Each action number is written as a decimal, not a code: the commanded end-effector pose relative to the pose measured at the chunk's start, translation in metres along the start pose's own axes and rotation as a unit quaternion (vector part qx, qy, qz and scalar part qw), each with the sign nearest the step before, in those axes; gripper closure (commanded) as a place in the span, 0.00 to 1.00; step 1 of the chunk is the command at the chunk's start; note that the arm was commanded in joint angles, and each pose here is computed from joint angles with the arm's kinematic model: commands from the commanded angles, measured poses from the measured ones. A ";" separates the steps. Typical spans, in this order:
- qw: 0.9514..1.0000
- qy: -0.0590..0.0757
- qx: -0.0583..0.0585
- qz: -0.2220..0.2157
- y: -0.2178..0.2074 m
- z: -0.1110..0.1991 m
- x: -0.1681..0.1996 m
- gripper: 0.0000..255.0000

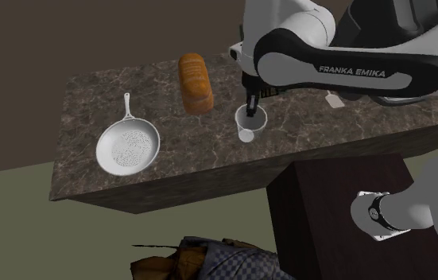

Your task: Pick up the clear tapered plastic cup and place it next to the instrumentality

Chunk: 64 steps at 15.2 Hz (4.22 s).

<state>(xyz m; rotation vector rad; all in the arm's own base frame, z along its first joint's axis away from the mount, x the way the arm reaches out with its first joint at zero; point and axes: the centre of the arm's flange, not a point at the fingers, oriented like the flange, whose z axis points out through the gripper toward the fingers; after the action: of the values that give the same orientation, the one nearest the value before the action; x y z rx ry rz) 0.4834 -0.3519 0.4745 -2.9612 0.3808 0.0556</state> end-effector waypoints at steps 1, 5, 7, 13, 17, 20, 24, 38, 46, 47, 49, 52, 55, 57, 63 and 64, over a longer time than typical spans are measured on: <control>1.000 0.000 0.000 0.000 0.008 -0.008 -0.024 1.00; 1.000 0.000 0.000 0.000 0.022 -0.019 -0.074 1.00; 1.000 0.000 0.000 0.000 0.029 -0.024 -0.099 1.00; 1.000 0.000 0.000 0.000 0.050 -0.040 -0.174 1.00; 1.000 0.000 0.000 0.000 0.063 -0.051 -0.223 1.00; 1.000 0.000 0.000 0.000 0.074 -0.059 -0.261 1.00; 1.000 0.000 0.000 0.000 0.087 -0.070 -0.311 1.00; 1.000 0.000 0.000 0.000 0.114 -0.044 -0.381 1.00; 1.000 0.000 0.000 0.000 0.120 -0.002 -0.378 1.00; 1.000 0.000 0.000 0.000 0.121 0.003 -0.378 1.00; 1.000 0.000 0.000 0.000 0.122 0.014 -0.377 1.00; 1.000 0.000 0.000 0.000 0.125 0.029 -0.377 1.00; 1.000 0.000 0.000 0.000 0.127 0.045 -0.376 1.00; 1.000 0.000 0.000 0.000 0.129 0.055 -0.375 1.00; 1.000 0.000 0.000 0.000 0.133 0.087 -0.373 1.00; 1.000 0.000 0.000 0.000 0.134 0.092 -0.373 1.00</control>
<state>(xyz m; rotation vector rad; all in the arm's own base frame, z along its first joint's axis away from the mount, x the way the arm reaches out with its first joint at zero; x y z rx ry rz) 0.0875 -0.3734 0.3912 -2.9602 0.3796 0.0567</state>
